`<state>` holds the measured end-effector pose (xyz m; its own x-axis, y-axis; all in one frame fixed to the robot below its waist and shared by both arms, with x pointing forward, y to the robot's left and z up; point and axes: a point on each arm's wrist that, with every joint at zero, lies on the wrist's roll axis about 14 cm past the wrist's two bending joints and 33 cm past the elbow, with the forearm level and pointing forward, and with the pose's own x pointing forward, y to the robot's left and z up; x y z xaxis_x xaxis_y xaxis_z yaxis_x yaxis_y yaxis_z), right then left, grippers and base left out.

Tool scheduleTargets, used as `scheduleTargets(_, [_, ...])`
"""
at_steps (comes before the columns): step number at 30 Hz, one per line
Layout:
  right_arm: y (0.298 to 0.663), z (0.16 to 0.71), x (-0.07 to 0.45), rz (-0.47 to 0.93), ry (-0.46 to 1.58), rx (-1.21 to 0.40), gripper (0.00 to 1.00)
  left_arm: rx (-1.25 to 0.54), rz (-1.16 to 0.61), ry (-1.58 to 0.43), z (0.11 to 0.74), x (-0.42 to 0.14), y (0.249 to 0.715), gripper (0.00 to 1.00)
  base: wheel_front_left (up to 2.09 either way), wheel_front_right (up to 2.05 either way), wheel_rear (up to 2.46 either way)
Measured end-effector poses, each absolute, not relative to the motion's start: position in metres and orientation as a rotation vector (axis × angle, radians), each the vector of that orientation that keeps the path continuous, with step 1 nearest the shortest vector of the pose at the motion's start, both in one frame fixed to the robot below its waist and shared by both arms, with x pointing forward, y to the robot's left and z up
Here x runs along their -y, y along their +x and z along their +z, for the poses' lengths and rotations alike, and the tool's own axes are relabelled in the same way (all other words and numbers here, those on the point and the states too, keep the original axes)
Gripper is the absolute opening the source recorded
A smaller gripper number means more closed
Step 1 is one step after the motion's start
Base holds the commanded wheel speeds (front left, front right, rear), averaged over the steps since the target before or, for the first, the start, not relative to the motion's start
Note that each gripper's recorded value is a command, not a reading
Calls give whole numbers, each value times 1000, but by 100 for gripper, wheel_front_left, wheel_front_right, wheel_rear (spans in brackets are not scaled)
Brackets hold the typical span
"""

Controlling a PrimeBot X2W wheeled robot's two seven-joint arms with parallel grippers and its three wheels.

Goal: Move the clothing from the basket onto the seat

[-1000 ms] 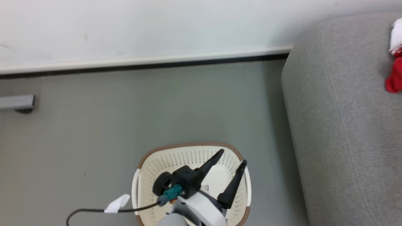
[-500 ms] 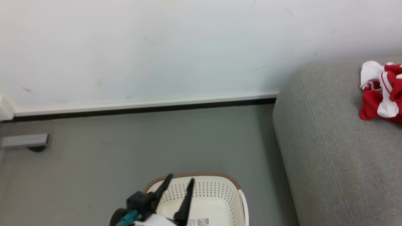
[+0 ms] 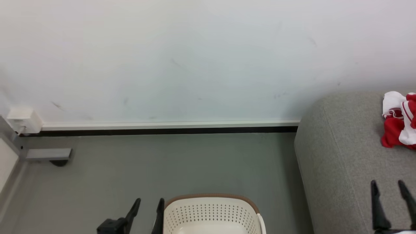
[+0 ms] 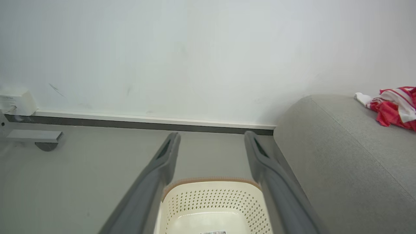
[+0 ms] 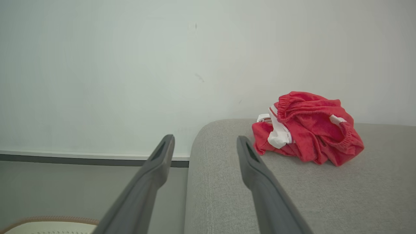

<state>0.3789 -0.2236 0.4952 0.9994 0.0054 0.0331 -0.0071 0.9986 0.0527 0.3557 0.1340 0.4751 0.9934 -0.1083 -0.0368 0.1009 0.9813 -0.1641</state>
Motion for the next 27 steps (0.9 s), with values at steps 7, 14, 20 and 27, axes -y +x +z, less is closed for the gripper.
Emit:
scheduleTargets(7, [359, 483, 197, 37, 76, 6, 100, -42, -23, -143, 472, -159, 346, 100, 0, 0, 0])
scheduleTargets(14, [344, 473, 187, 43, 105, -20, 100, -40, 8, -138, 470, -170, 338, 100, 0, 0, 0])
scheduleTargets(20, [340, 468, 178, 65, 111, -37, 100, -10, 12, -142, 477, -173, 333, 100, 0, 0, 0])
scheduleTargets(27, [339, 462, 170, 88, 112, -56, 100, 17, 13, -134, 484, -179, 329, 100, 0, 0, 0])
